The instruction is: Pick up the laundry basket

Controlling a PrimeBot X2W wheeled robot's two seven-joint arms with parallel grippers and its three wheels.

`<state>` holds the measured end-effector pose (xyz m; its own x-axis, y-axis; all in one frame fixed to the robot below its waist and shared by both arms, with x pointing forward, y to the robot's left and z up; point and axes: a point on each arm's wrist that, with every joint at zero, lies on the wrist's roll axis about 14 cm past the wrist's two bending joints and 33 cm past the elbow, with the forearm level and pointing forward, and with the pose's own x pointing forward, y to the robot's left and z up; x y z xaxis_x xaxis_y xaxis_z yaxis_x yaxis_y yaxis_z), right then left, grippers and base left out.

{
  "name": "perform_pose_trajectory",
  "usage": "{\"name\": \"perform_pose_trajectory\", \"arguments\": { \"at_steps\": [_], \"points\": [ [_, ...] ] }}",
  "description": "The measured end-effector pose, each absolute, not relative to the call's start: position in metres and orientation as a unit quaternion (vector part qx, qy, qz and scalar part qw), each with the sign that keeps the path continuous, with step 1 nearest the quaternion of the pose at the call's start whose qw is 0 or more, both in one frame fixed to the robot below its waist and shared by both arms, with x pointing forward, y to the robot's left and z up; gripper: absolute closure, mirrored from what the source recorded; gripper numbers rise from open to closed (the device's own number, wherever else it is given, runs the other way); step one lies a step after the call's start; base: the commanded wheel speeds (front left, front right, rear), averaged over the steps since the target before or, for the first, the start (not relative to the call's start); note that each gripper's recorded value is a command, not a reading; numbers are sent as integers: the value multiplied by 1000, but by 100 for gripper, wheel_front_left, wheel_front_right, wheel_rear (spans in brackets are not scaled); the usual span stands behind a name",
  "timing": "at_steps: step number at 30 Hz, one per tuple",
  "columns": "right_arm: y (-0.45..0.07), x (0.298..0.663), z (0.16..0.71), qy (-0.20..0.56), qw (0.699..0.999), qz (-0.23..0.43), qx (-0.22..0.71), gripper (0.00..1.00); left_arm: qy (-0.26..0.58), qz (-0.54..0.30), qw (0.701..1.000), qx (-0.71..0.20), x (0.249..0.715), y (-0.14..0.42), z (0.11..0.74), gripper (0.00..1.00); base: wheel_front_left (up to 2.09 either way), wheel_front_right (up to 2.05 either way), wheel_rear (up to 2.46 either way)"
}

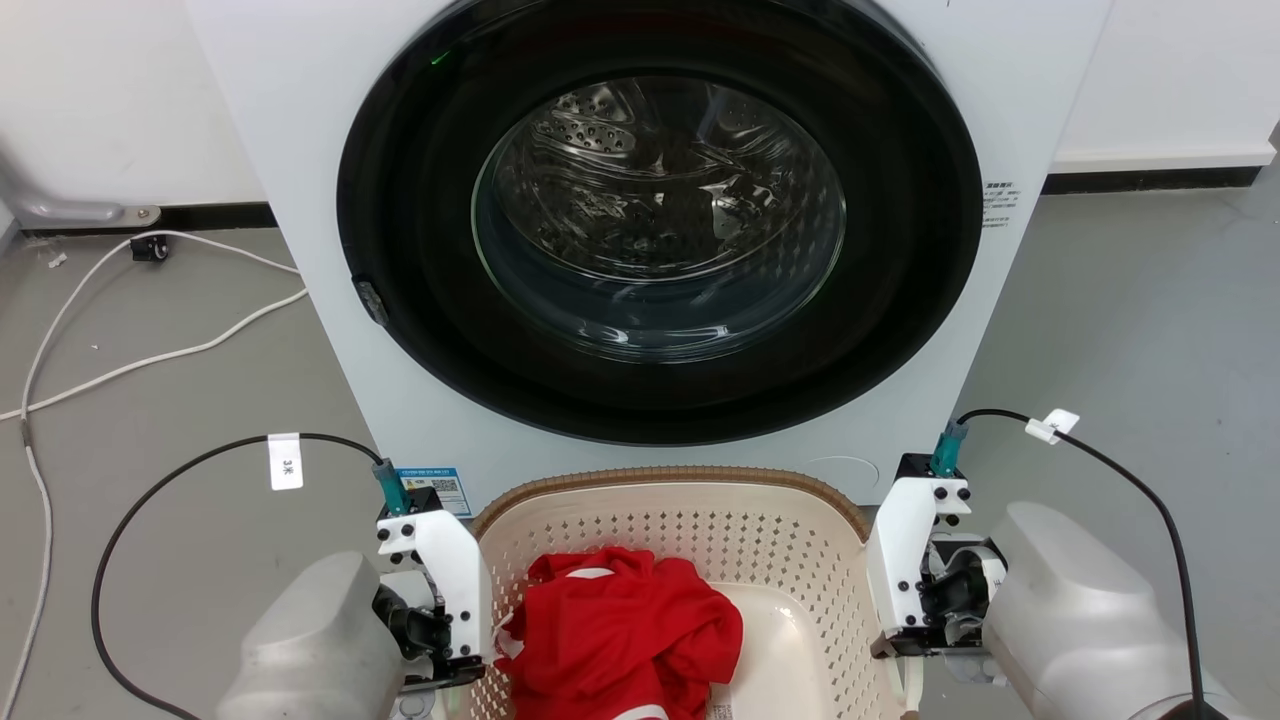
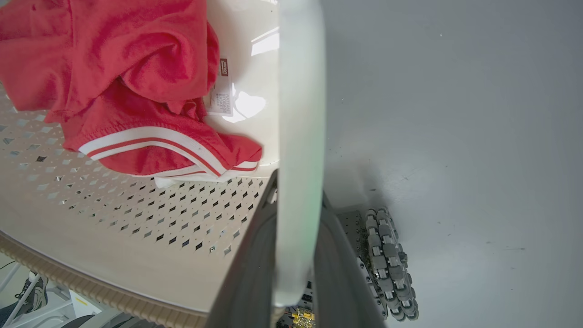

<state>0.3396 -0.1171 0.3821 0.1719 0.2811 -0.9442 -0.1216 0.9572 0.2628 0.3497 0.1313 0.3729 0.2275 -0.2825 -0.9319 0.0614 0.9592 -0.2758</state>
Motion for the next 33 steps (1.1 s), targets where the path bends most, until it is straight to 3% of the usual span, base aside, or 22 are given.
{"name": "perform_pose_trajectory", "arguments": {
  "at_steps": [33],
  "points": [
    [-119, 336, 380, 634, 761, 128, 60, 100, 617, -112, 775, -84, 344, 131, 370, 100, 0, 0, 0]
  ]
}}
